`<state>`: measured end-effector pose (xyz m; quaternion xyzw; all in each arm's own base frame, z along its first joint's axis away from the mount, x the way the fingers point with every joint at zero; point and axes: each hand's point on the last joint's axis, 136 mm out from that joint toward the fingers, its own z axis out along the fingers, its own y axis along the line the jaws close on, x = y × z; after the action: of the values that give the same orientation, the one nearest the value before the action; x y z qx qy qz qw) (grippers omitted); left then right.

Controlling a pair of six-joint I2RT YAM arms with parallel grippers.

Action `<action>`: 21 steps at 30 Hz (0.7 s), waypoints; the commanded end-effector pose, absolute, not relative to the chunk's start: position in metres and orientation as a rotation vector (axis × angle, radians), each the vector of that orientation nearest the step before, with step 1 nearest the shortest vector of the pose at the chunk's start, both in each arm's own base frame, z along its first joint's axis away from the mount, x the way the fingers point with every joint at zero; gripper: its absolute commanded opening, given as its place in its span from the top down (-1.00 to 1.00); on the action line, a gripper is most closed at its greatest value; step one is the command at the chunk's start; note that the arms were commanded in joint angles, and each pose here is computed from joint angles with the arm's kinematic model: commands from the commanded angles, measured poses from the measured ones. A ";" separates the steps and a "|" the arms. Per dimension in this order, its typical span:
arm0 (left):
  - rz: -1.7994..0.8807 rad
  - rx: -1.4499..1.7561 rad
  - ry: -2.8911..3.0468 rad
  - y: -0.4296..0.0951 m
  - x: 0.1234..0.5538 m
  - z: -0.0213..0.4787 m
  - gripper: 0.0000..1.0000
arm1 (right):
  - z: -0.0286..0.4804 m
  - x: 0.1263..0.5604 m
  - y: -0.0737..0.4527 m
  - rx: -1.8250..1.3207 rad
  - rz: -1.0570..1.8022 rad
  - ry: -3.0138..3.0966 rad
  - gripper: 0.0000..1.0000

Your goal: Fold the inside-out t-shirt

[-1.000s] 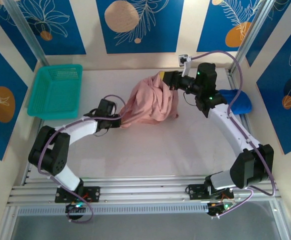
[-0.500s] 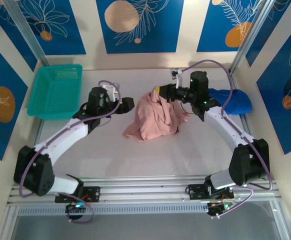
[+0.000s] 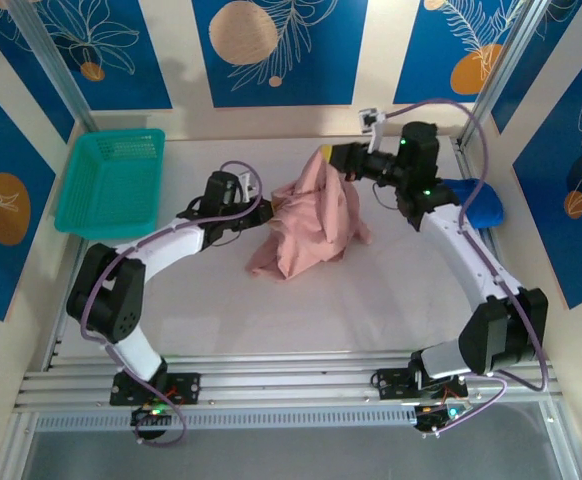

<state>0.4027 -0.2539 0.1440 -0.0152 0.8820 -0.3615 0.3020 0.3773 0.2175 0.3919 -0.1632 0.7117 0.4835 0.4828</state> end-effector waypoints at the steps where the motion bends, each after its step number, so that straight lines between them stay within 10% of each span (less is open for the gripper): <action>1: -0.758 -0.127 2.372 -0.214 0.401 0.123 0.81 | 0.456 0.347 0.214 -0.453 1.217 1.563 1.00; 10: -0.588 -0.008 2.288 -0.184 0.374 0.151 -0.20 | 0.375 0.347 0.217 -0.496 1.248 1.705 1.00; 21: -0.720 0.453 2.247 -0.261 0.356 0.182 -0.50 | 0.325 0.327 0.212 -0.541 1.232 1.788 1.00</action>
<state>0.3669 -0.2391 0.1995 0.0998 0.8654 -0.2887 0.3972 0.3399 0.2151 0.3123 -0.1911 0.7364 0.4978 0.4164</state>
